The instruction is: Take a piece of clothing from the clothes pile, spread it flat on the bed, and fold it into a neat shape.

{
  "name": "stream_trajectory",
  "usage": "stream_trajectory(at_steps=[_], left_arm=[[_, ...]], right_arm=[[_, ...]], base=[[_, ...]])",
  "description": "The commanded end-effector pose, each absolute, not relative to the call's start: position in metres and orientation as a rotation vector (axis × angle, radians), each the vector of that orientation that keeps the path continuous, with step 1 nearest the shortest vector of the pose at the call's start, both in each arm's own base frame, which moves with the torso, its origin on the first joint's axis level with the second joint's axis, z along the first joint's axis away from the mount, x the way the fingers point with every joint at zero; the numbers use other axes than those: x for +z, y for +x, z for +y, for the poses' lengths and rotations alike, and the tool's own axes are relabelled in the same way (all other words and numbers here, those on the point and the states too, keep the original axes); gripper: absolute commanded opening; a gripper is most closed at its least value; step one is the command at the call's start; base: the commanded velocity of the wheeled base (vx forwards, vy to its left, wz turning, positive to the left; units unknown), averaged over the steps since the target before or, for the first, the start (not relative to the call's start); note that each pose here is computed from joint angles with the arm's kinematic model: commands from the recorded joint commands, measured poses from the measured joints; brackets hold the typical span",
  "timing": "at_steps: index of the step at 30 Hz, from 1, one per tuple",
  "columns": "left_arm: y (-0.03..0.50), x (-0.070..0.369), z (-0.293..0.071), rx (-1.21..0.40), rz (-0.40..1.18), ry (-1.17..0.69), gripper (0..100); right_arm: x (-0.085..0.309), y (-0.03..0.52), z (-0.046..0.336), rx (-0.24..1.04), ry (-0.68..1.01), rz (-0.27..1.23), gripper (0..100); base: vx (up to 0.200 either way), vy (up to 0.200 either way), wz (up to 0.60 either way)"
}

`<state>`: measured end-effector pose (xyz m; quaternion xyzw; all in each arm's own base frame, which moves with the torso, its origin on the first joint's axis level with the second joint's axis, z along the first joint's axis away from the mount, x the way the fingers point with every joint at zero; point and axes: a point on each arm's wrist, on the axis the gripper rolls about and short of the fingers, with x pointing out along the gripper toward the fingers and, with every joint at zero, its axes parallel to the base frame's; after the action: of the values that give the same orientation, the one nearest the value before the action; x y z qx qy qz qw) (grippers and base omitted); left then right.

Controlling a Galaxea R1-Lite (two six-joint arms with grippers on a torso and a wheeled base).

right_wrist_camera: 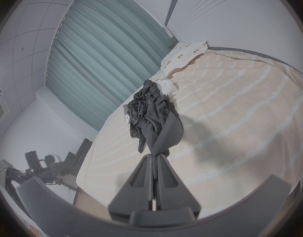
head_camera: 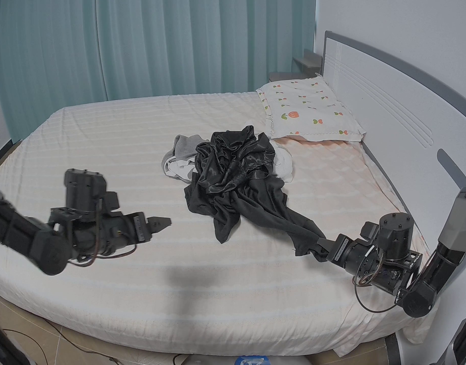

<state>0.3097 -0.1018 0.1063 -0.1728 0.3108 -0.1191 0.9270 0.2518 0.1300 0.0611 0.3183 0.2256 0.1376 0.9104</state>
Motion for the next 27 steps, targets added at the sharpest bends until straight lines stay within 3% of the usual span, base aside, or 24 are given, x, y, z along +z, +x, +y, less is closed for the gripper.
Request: stream_trajectory(at_steps=[1, 7, 27], left_arm=[[0.388, 0.007, -0.18, -0.25, 0.733, -0.398, 100], [0.402, 0.0, -0.207, -0.261, 0.712, -0.491, 100], [0.444, -0.019, -0.237, -0.164, 0.604, -0.47, 100]], right_arm=[[0.067, 0.241, 0.121, 0.266, 0.664, 0.451, 0], [0.069, 0.242, 0.121, 0.267, 0.677, 0.444, 0], [0.075, 0.241, 0.121, 0.279, 0.685, 0.425, 0]], base=[[0.0, 0.0, 0.0], [0.0, 0.0, 0.0], [0.0, 0.0, 0.0]])
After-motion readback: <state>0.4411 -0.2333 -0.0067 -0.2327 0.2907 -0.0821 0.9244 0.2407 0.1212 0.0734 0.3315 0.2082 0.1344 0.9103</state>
